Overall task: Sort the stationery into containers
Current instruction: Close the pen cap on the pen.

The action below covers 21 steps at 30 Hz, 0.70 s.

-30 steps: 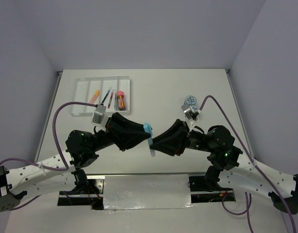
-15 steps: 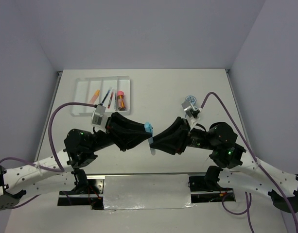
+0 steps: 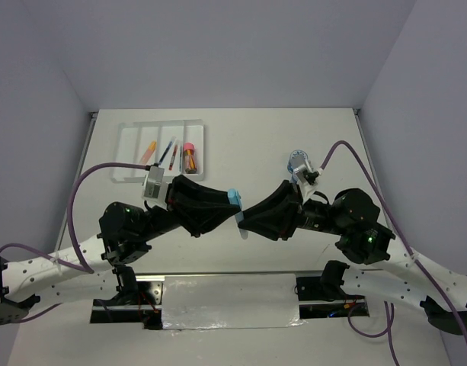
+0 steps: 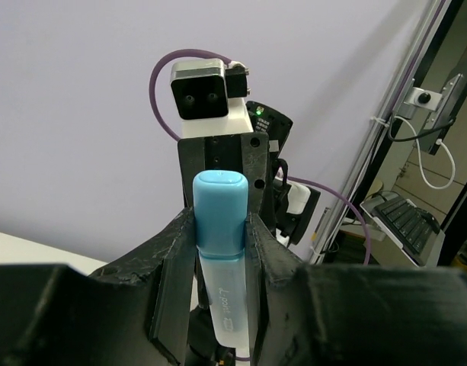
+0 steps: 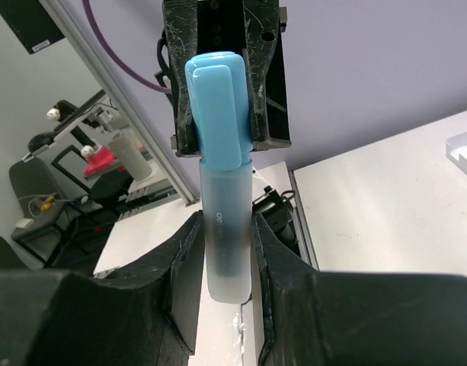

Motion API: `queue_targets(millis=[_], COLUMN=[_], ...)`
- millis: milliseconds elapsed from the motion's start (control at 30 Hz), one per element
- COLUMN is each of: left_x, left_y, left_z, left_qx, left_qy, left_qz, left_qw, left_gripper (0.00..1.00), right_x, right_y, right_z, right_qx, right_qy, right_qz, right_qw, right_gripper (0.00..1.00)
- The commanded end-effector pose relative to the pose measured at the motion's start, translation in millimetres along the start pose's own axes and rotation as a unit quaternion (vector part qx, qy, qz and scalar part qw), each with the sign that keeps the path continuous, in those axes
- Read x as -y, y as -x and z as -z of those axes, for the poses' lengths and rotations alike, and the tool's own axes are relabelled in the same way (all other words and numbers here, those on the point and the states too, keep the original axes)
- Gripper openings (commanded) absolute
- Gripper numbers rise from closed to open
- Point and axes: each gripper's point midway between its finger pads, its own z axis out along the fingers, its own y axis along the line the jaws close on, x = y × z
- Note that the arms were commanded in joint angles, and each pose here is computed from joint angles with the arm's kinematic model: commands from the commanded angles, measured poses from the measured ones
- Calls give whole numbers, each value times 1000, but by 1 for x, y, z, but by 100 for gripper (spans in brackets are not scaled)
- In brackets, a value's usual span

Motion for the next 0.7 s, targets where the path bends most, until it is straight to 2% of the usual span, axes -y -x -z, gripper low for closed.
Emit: queue_targets(millis=[0, 200, 333, 433, 533, 667], left_x=[11, 17, 19, 21, 23, 28], left_y=[-49, -49, -44, -41, -36, -24], left_z=[8, 6, 7, 7, 7, 8], left_qx=[-94, -97, -91, -89, -91, -81], left_qy=[-42, -51, -52, -54, -57, -59], left_qz=[-1, -7, -11, -16, -25, -38], left_qw=[995, 994, 994, 994, 994, 994], left_gripper=[28, 38, 53, 60, 65, 65], right_x=[-20, -18, -16, -18, -17, -12], right_y=[83, 63, 62, 57, 52, 46], right_z=[0, -11, -9, -11, -10, -8], right_qx=[126, 100, 103, 93, 87, 82], right_qy=[-7, 24, 20, 30, 31, 24], right_qz=[53, 59, 65, 69, 69, 69], right_qw=[991, 993, 992, 993, 993, 994], right_gripper=[0, 0, 0, 0, 0, 0])
